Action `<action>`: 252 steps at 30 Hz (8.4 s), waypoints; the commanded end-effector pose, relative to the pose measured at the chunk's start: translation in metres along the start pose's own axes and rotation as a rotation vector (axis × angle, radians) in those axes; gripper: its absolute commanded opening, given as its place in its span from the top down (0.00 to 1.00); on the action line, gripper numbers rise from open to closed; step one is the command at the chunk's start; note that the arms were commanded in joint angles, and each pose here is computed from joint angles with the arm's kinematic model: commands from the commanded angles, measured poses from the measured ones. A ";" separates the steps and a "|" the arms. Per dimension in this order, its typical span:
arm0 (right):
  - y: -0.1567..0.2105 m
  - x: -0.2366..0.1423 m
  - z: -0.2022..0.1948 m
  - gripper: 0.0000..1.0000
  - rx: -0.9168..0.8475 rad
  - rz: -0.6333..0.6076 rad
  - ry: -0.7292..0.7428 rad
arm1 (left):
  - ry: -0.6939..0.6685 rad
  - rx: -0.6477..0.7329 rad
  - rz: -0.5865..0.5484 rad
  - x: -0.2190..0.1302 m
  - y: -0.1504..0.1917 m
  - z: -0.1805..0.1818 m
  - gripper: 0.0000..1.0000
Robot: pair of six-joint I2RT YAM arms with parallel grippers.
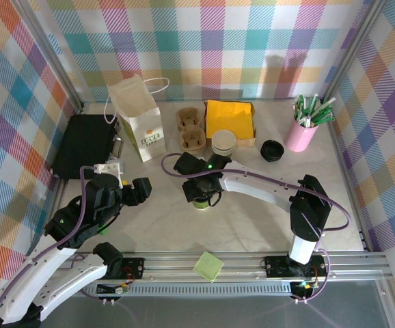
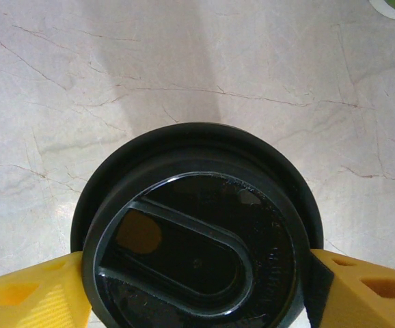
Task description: Pack the takeout coffee
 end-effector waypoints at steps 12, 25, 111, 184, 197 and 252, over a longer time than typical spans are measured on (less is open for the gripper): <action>0.003 -0.001 -0.008 0.27 -0.090 0.021 0.063 | 0.003 -0.008 -0.017 0.001 -0.002 0.001 0.21; 0.008 -0.012 -0.070 0.27 0.011 -0.005 0.101 | 0.009 -0.014 -0.018 0.000 -0.003 0.000 0.21; 0.046 -0.017 -0.374 0.19 0.656 -0.105 0.301 | 0.006 -0.025 -0.039 -0.017 -0.007 0.004 0.21; 0.049 -0.037 -0.129 0.21 0.325 -0.289 -0.521 | -0.180 0.011 0.223 0.242 -0.033 -0.083 0.25; 0.056 -0.032 -0.131 0.22 0.305 -0.276 -0.485 | -0.300 -0.009 0.255 0.304 -0.026 -0.066 0.40; 0.057 -0.029 -0.133 0.22 0.324 -0.254 -0.460 | -0.223 -0.104 0.240 0.321 -0.054 -0.065 0.89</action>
Point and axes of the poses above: each hand's point on the last joint's axis, 136 mm out from that joint toward the fingers, its own x axis out along the fingers, its own z axis along the line the jaws close on, y = z × x, the point moved 6 cm from there along -x, back along the fingers, and after that the axes turned 6 degrees about -x, right-handed, at the moved point
